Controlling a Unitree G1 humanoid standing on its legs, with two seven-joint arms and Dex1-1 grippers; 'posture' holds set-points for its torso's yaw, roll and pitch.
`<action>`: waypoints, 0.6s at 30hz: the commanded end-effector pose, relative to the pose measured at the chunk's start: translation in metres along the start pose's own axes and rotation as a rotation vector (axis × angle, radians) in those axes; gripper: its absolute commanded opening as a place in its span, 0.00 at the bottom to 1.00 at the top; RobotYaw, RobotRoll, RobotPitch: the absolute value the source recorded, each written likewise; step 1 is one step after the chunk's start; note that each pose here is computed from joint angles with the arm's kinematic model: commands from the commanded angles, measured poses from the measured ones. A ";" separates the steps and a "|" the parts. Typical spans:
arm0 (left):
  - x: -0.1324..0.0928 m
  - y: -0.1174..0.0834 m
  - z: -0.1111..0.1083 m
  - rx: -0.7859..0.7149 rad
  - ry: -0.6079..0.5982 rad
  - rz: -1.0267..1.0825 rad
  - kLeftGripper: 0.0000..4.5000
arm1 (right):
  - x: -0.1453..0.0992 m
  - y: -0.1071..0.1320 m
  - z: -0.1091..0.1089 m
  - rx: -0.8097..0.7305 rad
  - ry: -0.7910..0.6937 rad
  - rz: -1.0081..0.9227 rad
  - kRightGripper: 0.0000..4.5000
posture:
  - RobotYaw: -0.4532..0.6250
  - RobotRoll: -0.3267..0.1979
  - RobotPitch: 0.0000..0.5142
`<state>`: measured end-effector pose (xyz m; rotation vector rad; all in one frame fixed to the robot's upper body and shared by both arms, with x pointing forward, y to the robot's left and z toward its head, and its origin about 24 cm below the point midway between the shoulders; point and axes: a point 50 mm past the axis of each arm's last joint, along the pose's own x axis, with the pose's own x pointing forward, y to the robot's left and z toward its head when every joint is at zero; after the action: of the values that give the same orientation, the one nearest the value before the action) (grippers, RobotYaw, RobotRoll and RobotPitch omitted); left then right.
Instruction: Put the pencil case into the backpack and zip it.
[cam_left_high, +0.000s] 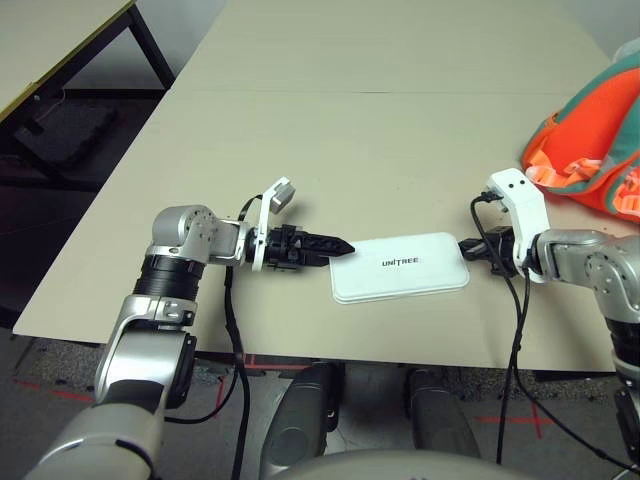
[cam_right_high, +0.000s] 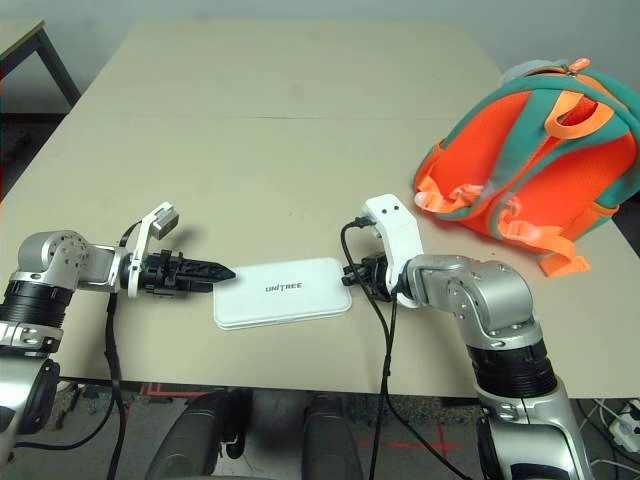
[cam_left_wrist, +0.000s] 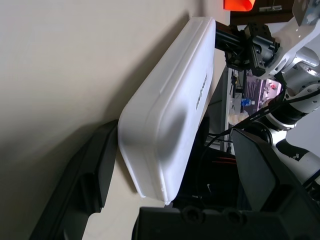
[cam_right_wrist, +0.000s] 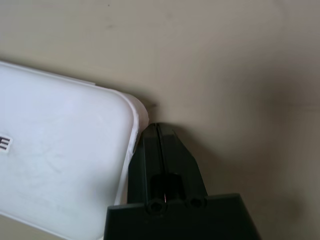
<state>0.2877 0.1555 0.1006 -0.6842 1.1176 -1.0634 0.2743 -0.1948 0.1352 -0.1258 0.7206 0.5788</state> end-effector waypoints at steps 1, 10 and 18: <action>0.027 0.027 -0.043 -0.174 0.205 0.066 1.00 | 0.007 0.004 0.001 -0.012 0.000 0.008 0.00 | 0.44 0.62 0.36; 0.021 0.023 -0.054 -0.148 0.274 0.054 1.00 | 0.012 0.002 0.008 -0.016 -0.028 -0.004 0.00 | 0.45 0.62 0.34; 0.018 0.024 -0.057 -0.136 0.309 0.082 0.74 | 0.012 0.005 0.011 -0.021 -0.043 0.005 0.00 | 0.44 0.62 0.33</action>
<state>0.2689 0.1543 0.0939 -0.5979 1.2174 -1.1362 0.2863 -0.1862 0.1378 -0.1189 0.6622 0.5800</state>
